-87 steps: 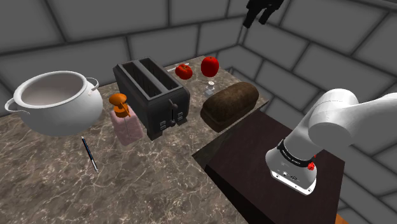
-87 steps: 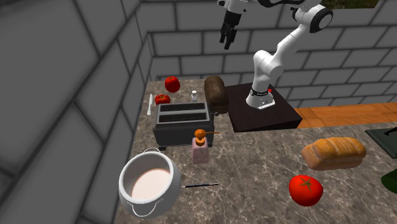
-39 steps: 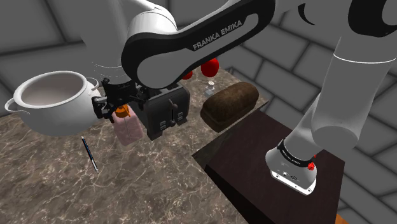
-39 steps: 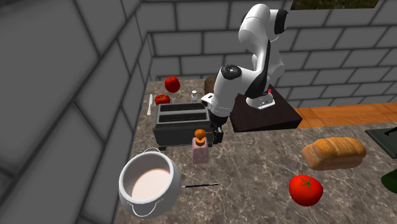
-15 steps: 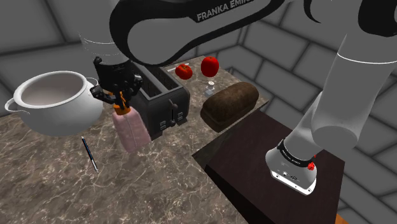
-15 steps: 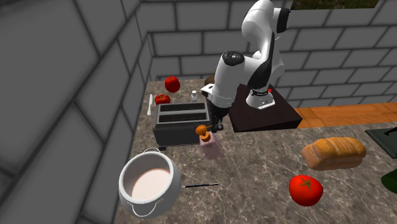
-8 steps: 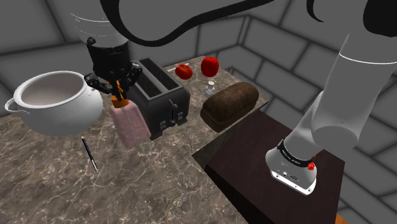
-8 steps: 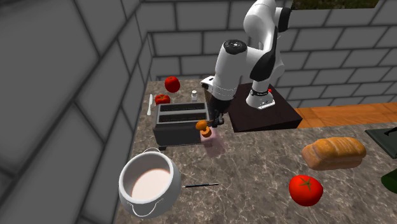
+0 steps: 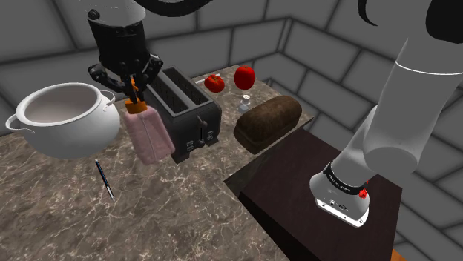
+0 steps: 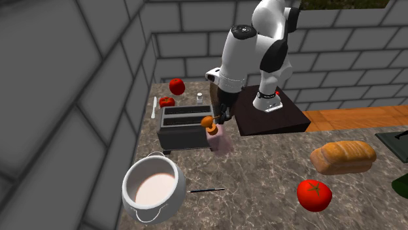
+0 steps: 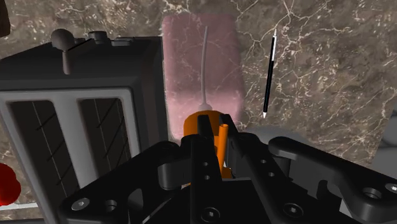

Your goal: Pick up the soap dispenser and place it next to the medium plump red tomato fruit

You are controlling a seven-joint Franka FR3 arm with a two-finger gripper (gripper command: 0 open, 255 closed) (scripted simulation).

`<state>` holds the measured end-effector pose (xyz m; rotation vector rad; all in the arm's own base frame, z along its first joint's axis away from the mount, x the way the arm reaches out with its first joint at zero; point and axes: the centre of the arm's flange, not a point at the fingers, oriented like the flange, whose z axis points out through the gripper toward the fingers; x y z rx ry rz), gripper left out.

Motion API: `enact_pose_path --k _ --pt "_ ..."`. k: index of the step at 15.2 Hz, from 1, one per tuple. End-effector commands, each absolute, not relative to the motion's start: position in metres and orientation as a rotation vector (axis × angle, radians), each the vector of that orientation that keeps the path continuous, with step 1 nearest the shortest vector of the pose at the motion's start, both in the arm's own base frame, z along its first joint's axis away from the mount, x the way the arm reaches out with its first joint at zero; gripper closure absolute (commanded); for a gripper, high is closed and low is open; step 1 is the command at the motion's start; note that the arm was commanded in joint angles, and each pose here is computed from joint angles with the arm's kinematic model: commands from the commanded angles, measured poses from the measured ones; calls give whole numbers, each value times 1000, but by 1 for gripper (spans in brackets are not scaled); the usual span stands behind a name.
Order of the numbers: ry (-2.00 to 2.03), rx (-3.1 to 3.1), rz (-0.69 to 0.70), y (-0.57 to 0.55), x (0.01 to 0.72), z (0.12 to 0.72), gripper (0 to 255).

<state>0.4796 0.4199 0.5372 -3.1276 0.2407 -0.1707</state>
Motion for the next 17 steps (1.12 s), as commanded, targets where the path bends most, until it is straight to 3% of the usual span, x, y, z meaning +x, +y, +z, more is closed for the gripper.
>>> enact_pose_path --k 1,17 --pt "241 -3128 -170 420 478 548 255" --pt "241 -3128 -170 420 478 632 255"
